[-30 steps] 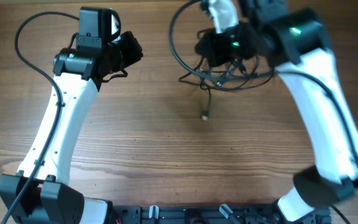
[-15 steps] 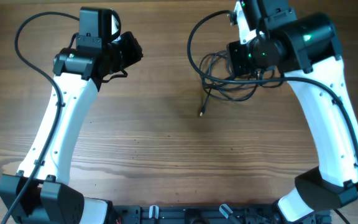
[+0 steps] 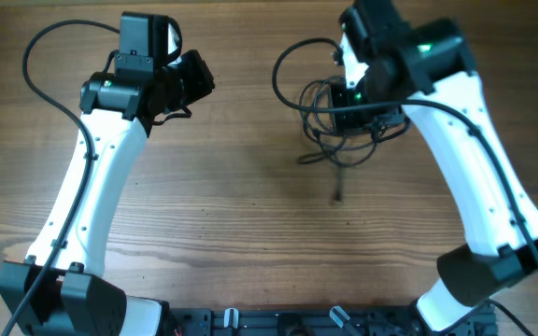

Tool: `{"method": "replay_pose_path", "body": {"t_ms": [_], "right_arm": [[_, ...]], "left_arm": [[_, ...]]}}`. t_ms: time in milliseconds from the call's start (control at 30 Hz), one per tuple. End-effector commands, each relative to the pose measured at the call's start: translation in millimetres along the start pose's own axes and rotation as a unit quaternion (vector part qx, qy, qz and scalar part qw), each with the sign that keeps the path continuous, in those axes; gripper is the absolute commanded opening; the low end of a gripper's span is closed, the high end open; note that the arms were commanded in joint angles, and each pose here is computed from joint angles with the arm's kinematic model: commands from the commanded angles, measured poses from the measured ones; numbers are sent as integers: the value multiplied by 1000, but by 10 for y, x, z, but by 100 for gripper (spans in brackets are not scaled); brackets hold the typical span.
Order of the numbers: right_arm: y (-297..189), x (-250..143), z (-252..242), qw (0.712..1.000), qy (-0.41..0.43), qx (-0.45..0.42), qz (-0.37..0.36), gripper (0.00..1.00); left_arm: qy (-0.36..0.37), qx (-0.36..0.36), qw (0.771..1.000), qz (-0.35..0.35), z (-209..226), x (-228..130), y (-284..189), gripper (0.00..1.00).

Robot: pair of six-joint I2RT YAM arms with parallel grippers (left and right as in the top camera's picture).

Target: Untangle cables

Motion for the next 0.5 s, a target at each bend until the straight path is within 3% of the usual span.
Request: {"method": "replay_pose_path", "body": {"t_ms": [0,100,200,267,367,433,467], "right_arm": [[309,-1,-309,992,69,-99,18,4],[380,7,-292,992,75,-95,20,4],[414,112,129,999,-5,26,17,4],[363,134,530,988,-80,131,11,4],[342,93,848,976,-133,170,-1,10],[373,60,919,976,-146,160,-3,22],[389,37,928,977,-150,153,-1,50]], "left_arm": [[9,8,1000,0,22,-3,32,17],[9,8,1000,0,22,-2,32,17],[9,8,1000,0,22,-2,32,17],[9,11,1000,-1,30,1,33,17],[8,16,1000,-2,51,4,49,17],[8,17,1000,1,59,-1,67,17],[7,18,1000,2,66,-5,83,17]]}}
Point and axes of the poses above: each gripper's point midway between its finger pads, its own y axis out along the fingers, its own z axis along the line the jaws close on, x = y × z, the point moved 1 cm from there along -y, back along the fingers, and after that the axes turned 5 degrees about y, right-handed, at the moved point
